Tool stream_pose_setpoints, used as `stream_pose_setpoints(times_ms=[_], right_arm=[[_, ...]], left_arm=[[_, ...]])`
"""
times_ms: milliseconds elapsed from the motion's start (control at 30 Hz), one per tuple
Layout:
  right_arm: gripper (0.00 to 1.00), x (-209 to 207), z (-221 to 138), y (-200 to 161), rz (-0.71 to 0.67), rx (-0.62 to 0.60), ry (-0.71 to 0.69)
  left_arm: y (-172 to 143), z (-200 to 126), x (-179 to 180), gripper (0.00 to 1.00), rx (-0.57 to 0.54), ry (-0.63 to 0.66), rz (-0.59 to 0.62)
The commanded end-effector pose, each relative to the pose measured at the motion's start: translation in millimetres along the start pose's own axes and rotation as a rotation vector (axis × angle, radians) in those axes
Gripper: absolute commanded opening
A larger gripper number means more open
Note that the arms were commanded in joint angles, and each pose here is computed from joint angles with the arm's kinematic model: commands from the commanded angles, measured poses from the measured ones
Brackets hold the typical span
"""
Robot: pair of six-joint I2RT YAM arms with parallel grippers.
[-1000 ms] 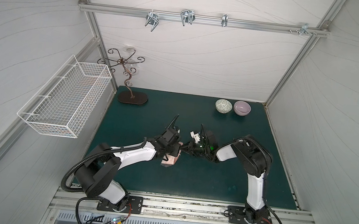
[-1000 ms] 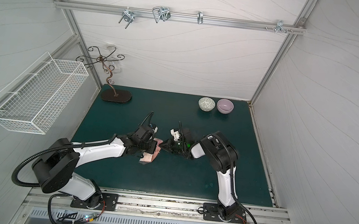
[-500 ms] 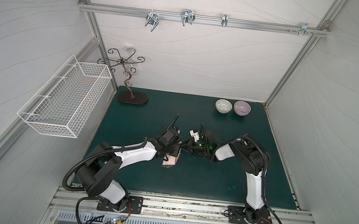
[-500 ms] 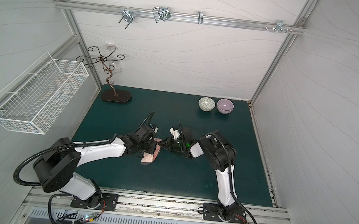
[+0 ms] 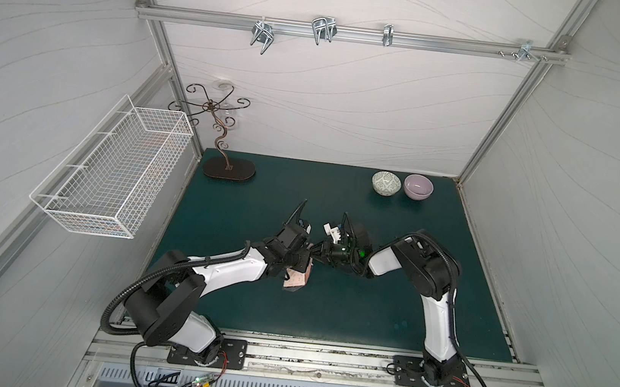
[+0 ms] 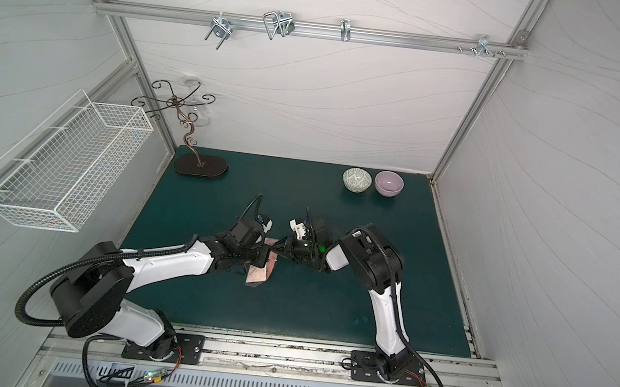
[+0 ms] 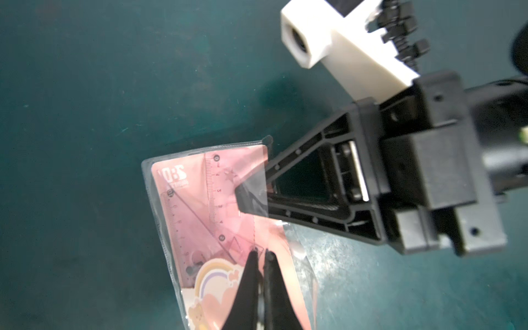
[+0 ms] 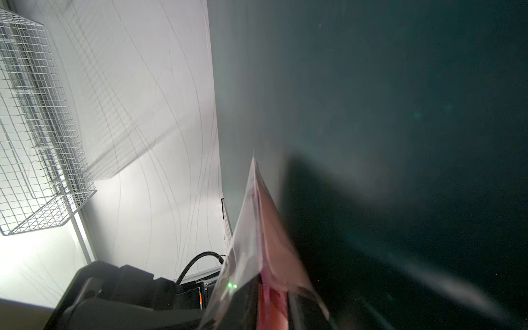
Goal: Open the ruler set and take out the ruler
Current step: Take out the ruler from the ruler set bag.
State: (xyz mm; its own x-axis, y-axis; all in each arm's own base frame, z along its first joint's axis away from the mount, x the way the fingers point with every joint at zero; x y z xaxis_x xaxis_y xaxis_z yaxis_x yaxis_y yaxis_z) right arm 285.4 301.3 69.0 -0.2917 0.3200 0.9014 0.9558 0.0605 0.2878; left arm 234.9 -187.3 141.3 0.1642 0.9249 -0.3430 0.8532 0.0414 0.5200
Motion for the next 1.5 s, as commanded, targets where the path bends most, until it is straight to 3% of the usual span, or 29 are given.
stream_pose_setpoints(times_ms=[0, 267, 333, 400, 467, 900, 1167, 1467], right_arm=[[0.22, -8.6, 7.3, -3.7, -0.013, 0.013, -0.001], [0.23, -11.3, 12.7, -4.6, -0.018, 0.033, -0.012], [0.17, -9.7, 12.7, -4.4, -0.02, 0.035, -0.022], [0.03, -8.3, 10.9, -4.7, -0.019, 0.032, -0.041], [0.0, -4.8, 8.1, -4.1, -0.027, 0.031, -0.056], [0.0, 32.8, -46.6, -1.5, -0.096, -0.032, -0.111], [0.0, 38.2, -65.9, 2.2, -0.088, -0.079, -0.144], [0.0, 38.8, -92.3, 12.1, -0.141, -0.145, -0.06]], left_arm=[[9.9, -12.7, -15.6, 0.0, -0.075, -0.143, 0.031], [11.6, -11.6, -19.5, 0.0, -0.074, -0.18, 0.038], [12.0, -11.5, -19.4, 0.0, -0.079, -0.18, 0.036], [12.1, -11.3, -18.6, 0.0, -0.082, -0.167, 0.034], [12.2, -11.2, -17.2, 0.0, -0.082, -0.148, 0.032], [8.4, -5.8, -3.5, 0.0, -0.038, 0.036, 0.084], [8.3, 0.7, -5.5, 0.0, -0.016, 0.027, 0.081], [8.3, -3.6, -4.2, 0.0, -0.034, 0.035, 0.079]])
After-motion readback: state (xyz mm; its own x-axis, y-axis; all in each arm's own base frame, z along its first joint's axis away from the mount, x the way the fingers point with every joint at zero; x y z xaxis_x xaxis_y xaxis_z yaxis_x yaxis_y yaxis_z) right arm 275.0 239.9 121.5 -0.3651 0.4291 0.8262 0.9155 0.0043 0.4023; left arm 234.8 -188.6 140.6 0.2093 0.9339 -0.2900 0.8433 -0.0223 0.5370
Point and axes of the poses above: each gripper's point midway between its finger pads, its own z axis out along the fingers, its own x axis along the line the jaws close on, y = z × x, the point moved 10 cm from there along -z, back along the fingers, and after that the axes turned 12 degrees about -z, right-handed, at the moved point
